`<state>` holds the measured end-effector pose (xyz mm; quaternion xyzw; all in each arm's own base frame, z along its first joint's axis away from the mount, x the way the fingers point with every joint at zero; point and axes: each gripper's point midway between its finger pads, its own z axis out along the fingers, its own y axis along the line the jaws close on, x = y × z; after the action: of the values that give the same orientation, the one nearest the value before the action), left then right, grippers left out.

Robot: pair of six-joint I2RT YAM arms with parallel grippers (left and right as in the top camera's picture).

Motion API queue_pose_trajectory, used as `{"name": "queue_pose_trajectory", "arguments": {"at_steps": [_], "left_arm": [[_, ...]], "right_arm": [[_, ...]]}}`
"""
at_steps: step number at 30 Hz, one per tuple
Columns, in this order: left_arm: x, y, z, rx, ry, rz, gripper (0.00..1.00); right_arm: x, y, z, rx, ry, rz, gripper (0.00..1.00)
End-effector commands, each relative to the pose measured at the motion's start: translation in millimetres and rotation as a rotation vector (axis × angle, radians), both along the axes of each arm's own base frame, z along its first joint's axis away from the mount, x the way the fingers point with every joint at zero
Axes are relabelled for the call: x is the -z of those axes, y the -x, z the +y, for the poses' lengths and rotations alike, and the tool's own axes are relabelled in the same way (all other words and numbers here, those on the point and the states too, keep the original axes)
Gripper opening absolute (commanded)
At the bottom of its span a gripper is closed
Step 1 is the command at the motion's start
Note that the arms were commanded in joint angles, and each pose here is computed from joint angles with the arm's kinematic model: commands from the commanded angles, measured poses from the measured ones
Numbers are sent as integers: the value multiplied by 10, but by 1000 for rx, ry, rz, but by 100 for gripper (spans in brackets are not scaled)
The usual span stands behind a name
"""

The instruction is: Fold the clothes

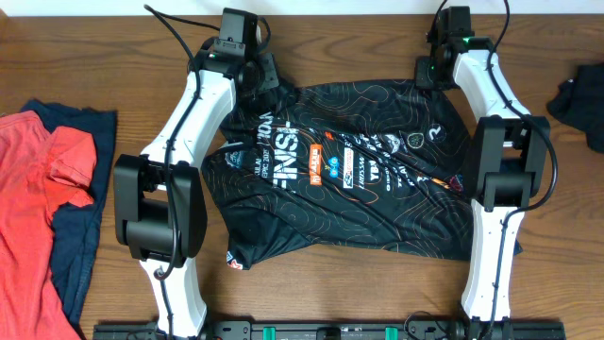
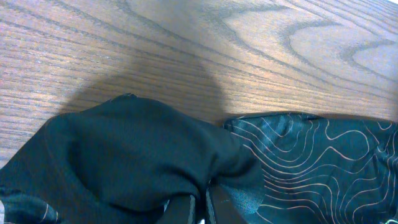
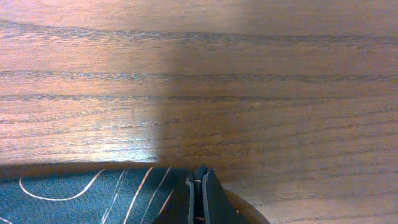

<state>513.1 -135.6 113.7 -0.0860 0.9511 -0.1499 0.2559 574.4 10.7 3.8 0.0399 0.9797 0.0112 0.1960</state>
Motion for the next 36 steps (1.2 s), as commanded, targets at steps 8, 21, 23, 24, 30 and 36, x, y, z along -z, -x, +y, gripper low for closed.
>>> {"name": "queue_pose_trajectory", "arguments": {"at_steps": [8, 21, 23, 24, 30, 36], "left_arm": [[-35, -109, 248, -80, -108, -42, 6], [-71, -166, 277, -79, -115, -69, 6], [-76, -173, 277, -79, -115, -72, 6], [-85, -186, 280, -76, -117, -79, 6], [-235, -400, 485, -128, -142, -177, 6], [-416, -615, 789, -197, -124, -271, 6]], "right_arm": [[-233, -22, -405, 103, 175, 15, 1], [-1537, -281, -504, 140, 178, -189, 1], [-1609, -267, -503, 141, 177, -195, 1], [-1630, -253, -503, 141, 177, -194, 1], [-1585, -163, -521, 155, 174, -154, 1], [-1638, -171, -546, 170, 175, -168, 1]]}}
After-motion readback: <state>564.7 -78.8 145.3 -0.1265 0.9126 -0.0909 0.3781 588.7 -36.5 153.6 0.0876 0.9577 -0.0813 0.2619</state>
